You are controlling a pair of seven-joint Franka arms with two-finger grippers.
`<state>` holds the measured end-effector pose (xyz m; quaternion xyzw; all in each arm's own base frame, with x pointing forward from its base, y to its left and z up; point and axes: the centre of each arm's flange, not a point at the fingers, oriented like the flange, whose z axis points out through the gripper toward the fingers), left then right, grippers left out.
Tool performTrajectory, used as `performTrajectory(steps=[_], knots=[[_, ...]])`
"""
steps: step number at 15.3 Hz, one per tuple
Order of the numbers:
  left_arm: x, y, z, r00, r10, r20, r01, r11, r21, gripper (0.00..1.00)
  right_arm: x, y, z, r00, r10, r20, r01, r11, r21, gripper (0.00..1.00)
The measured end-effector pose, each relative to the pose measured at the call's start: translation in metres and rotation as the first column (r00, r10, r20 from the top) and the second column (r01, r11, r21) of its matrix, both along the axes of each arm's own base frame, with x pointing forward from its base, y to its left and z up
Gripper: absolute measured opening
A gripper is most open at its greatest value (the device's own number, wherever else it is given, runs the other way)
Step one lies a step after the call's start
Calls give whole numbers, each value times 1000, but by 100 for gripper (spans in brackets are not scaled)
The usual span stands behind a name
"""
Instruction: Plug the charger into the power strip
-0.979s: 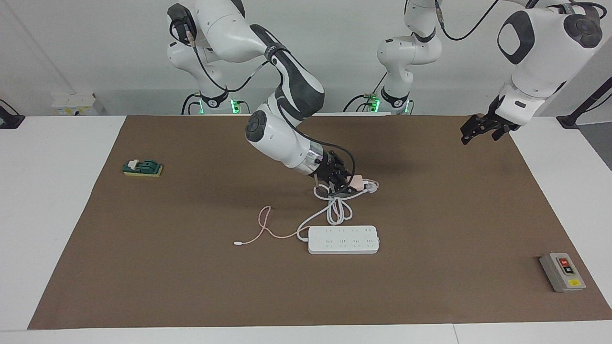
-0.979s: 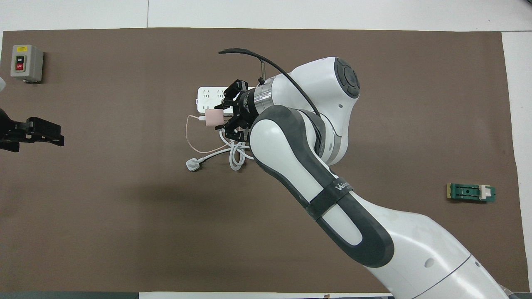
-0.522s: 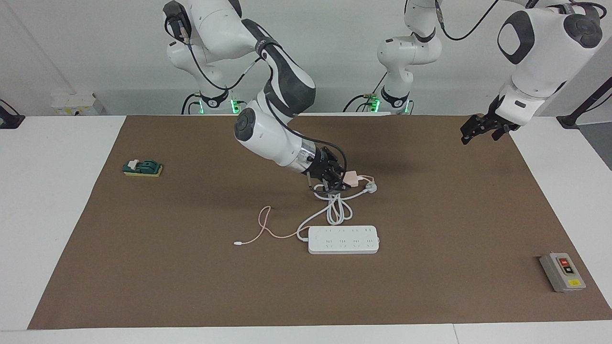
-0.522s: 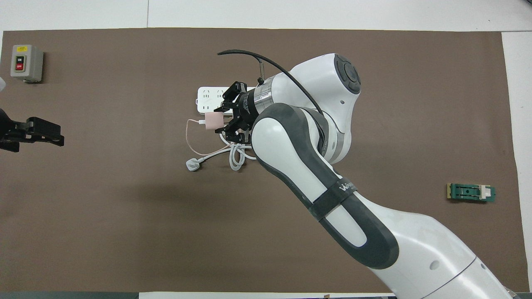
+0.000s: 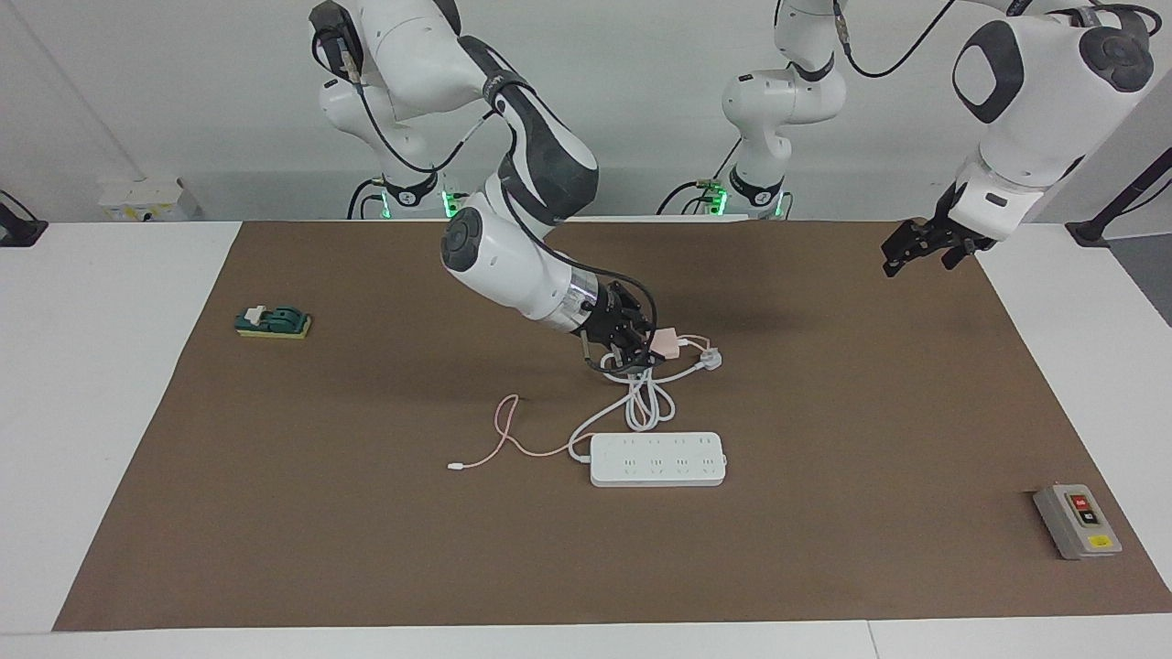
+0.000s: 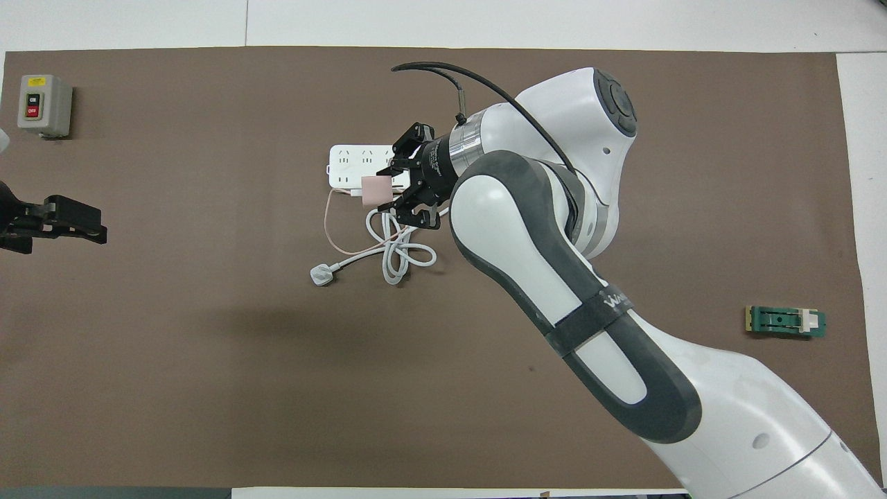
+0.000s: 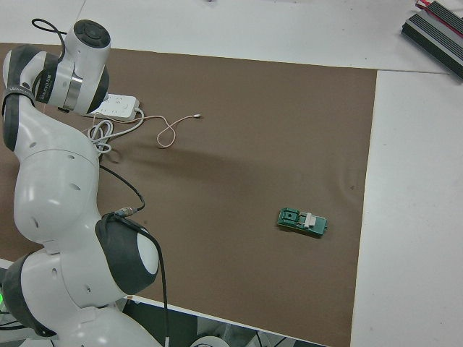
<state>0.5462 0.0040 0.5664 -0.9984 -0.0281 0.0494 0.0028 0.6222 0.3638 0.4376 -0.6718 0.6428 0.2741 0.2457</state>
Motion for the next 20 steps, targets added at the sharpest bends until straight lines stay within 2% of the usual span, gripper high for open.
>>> performTrajectory(steps=[7,8,11,14,16,18,20], knots=[[1,-3,3,1000,-8,11,8,1000,-6,100,1,-6,3,1000,4,-7,-4,1000,-3,47],[2,-6,4,1000,-6,25,7,999,-36,100,1,-7,4,1000,5,-7,-5,1000,-4,47],[6,-19,8,998,11,59,2,977,-212,100,2,-7,6,1000,5,-4,-5,1000,-4,47],[9,-35,4,998,30,51,-6,904,-427,100,2,-7,7,1000,5,-1,-5,1000,-3,47],[20,-38,-11,997,-15,76,53,846,-531,100,2,-7,8,1000,5,1,-5,1000,-3,47],[36,-44,-36,995,-28,91,80,773,-630,100,2,-7,10,1000,5,3,-5,1000,-1,47],[51,-55,-64,997,-6,71,56,684,-727,100,2,-7,11,1000,5,5,-5,1000,-1,47]])
